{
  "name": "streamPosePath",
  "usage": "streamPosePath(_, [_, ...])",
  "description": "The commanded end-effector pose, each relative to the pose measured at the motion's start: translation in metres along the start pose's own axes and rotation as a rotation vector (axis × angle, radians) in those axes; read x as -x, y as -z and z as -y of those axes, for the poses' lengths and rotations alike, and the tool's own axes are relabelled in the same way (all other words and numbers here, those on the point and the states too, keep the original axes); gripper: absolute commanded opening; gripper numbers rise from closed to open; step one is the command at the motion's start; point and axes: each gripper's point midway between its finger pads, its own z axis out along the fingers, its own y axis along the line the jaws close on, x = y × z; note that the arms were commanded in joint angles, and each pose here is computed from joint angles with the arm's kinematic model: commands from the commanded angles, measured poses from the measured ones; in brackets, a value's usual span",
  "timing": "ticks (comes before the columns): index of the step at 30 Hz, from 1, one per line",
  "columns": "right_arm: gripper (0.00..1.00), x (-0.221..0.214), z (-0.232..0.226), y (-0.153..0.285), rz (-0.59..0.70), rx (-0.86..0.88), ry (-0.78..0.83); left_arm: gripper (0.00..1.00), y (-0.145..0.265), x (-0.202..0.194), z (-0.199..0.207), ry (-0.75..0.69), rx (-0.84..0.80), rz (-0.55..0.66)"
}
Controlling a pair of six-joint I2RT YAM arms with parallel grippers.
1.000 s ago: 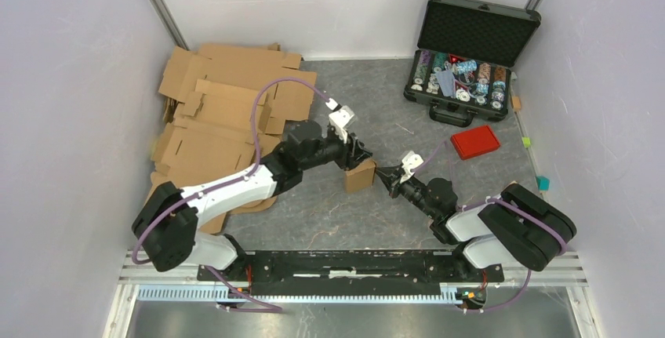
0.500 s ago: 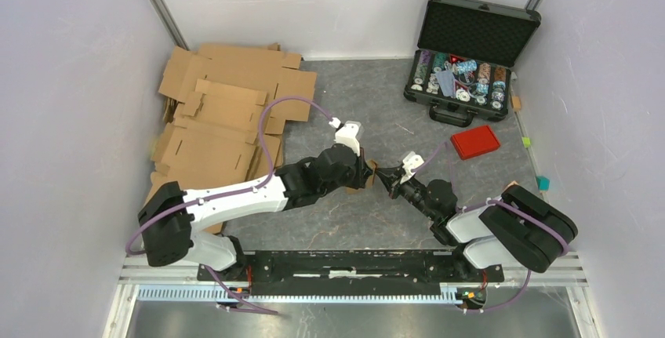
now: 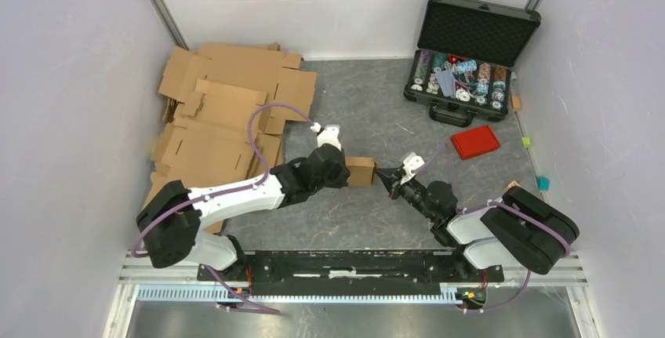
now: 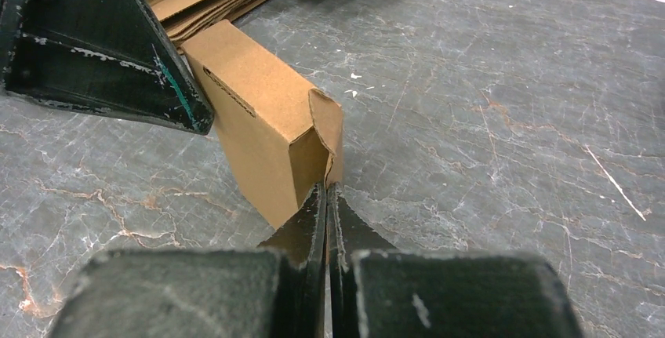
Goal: Fold the paper box
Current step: Close the paper box at the center of the board.
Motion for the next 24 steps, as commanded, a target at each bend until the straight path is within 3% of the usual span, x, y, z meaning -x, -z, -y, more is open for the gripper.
streamPosePath(1, [0.00,-0.002,-0.002,0.005,-0.002,-0.002,-0.004,0.02,0.005,0.018,0.011,0.046,-0.061,0.055])
streamPosePath(11, [0.00,-0.005,-0.006,0.003,-0.015,0.000,-0.016,0.02,0.013,0.036,0.058,0.110,-0.286,0.100])
streamPosePath(20, [0.00,-0.007,-0.006,0.001,-0.030,-0.006,-0.015,0.40,0.024,0.059,0.082,0.252,-0.398,0.174])
streamPosePath(24, [0.00,-0.008,-0.006,0.001,-0.031,-0.008,-0.017,0.50,0.016,0.063,0.075,0.308,-0.371,0.221])
